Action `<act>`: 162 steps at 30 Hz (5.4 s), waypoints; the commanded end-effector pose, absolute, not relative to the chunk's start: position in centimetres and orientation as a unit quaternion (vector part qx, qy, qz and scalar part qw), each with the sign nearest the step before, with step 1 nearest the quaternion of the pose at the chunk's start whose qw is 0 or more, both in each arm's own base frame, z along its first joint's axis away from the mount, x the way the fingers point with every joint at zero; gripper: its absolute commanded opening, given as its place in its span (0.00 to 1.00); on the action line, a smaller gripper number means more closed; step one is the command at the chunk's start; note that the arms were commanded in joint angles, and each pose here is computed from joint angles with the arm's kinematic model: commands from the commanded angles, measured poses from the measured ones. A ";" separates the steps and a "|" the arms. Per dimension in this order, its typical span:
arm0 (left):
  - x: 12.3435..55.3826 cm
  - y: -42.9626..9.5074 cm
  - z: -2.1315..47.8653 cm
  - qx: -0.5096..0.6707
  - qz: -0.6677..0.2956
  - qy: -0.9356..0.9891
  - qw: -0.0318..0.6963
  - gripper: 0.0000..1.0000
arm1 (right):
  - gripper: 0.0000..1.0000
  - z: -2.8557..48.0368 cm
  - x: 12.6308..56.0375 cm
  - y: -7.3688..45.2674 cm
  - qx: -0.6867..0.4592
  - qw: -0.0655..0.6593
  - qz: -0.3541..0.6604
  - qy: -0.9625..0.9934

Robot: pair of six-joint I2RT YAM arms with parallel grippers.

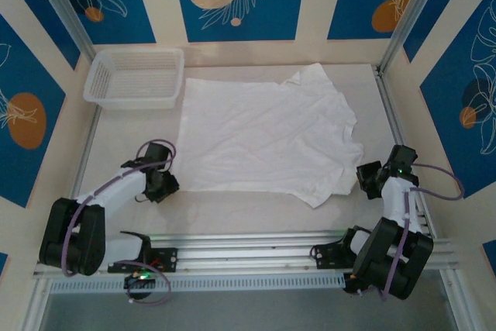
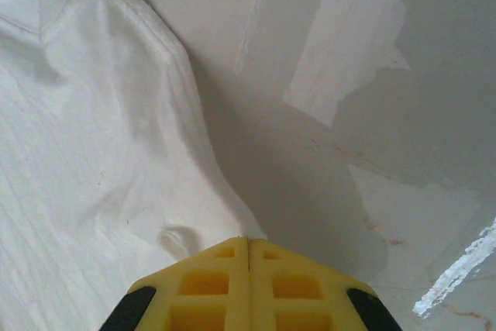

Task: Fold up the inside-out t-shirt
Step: Fold the T-shirt at the center of the table, then smooth out the T-shirt at the center of the table.

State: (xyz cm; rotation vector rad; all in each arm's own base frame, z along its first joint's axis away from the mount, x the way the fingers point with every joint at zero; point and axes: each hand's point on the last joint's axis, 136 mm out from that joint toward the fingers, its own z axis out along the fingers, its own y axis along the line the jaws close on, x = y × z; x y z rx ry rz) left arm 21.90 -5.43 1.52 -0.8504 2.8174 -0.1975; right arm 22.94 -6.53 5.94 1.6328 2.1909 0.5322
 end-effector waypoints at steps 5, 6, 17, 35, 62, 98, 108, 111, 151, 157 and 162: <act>23.3 -6.1 1.2 -0.309 -0.098 0.940 0.105 0.34 | 0.00 6.3 22.8 -6.3 0.580 0.172 0.196 0.772; 23.6 -6.4 1.4 -0.308 -0.107 0.939 0.111 0.34 | 0.00 6.3 22.8 -6.2 0.579 0.172 0.196 0.773; 24.4 -5.9 3.5 -0.300 -0.118 0.932 0.168 0.22 | 0.00 6.0 22.8 -6.1 0.579 0.169 0.198 0.773; 23.4 -5.4 1.8 -0.301 -0.079 0.943 0.119 0.21 | 0.00 6.0 22.9 -6.1 0.579 0.168 0.198 0.773; 27.1 -5.4 8.6 -0.271 -0.106 0.935 0.202 0.00 | 0.00 9.3 24.4 -6.6 0.567 0.196 0.218 0.770; 40.3 -5.9 9.1 -0.231 -0.127 0.932 0.247 0.00 | 0.00 9.9 37.0 -9.5 0.538 0.180 0.238 0.789; 40.9 -5.8 7.7 -0.238 -0.120 0.935 0.234 0.00 | 0.00 9.2 38.8 -10.1 0.541 0.179 0.230 0.789; 41.1 -5.9 6.6 -0.240 -0.119 0.937 0.225 0.00 | 0.00 7.8 39.4 -10.3 0.542 0.167 0.222 0.793; 29.8 -18.4 16.2 0.052 -0.220 0.932 0.284 0.43 | 0.01 3.8 27.5 -2.6 0.492 0.085 0.199 0.843; 29.8 -18.4 16.3 0.049 -0.222 0.931 0.285 0.43 | 0.00 7.1 29.8 -1.3 0.466 0.120 0.242 0.843; 29.8 -18.6 16.5 0.050 -0.226 0.930 0.286 0.43 | 0.00 9.5 32.7 0.0 0.439 0.135 0.289 0.840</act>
